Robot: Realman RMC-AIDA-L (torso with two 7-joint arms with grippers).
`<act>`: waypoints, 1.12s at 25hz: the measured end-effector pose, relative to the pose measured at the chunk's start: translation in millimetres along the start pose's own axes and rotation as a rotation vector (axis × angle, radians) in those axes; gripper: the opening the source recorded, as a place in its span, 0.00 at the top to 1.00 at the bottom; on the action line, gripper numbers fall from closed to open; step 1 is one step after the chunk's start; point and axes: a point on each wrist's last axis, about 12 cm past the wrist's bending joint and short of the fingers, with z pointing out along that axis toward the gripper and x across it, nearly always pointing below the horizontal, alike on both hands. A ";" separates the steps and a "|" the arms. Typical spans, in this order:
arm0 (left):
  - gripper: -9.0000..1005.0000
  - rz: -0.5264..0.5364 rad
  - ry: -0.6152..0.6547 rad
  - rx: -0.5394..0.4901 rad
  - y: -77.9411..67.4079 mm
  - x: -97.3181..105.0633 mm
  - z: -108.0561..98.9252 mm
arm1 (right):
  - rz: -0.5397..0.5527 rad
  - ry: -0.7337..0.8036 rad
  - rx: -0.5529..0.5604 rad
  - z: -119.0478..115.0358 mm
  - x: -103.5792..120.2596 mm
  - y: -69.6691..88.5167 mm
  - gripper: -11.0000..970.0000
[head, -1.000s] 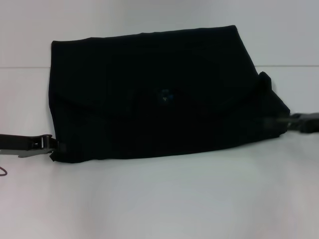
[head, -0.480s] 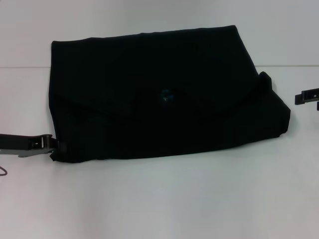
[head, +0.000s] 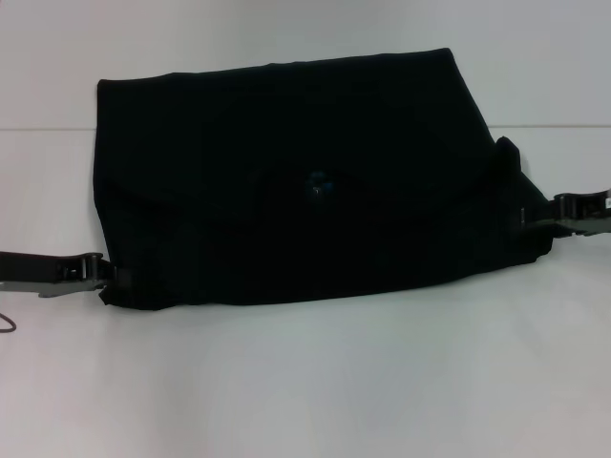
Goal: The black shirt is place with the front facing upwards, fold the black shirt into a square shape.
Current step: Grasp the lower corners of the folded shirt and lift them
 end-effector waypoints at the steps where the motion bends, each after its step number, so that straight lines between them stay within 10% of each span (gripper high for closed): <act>1: 0.96 0.000 0.000 0.000 0.0 -0.2 -0.2 | -0.007 -0.003 0.001 3.1 0.5 2.0 0.15; 15: 0.96 0.008 -0.005 -0.001 0.4 -1.9 -2.8 | -0.056 0.016 0.027 18.6 6.5 9.5 0.30; 23: 0.96 0.016 -0.002 0.009 -0.2 -0.8 -3.3 | -0.051 0.016 0.028 17.1 8.3 7.1 0.78; 28: 0.96 0.020 0.033 0.051 -4.4 1.2 -6.3 | -0.079 0.067 -0.016 5.3 9.6 8.3 0.86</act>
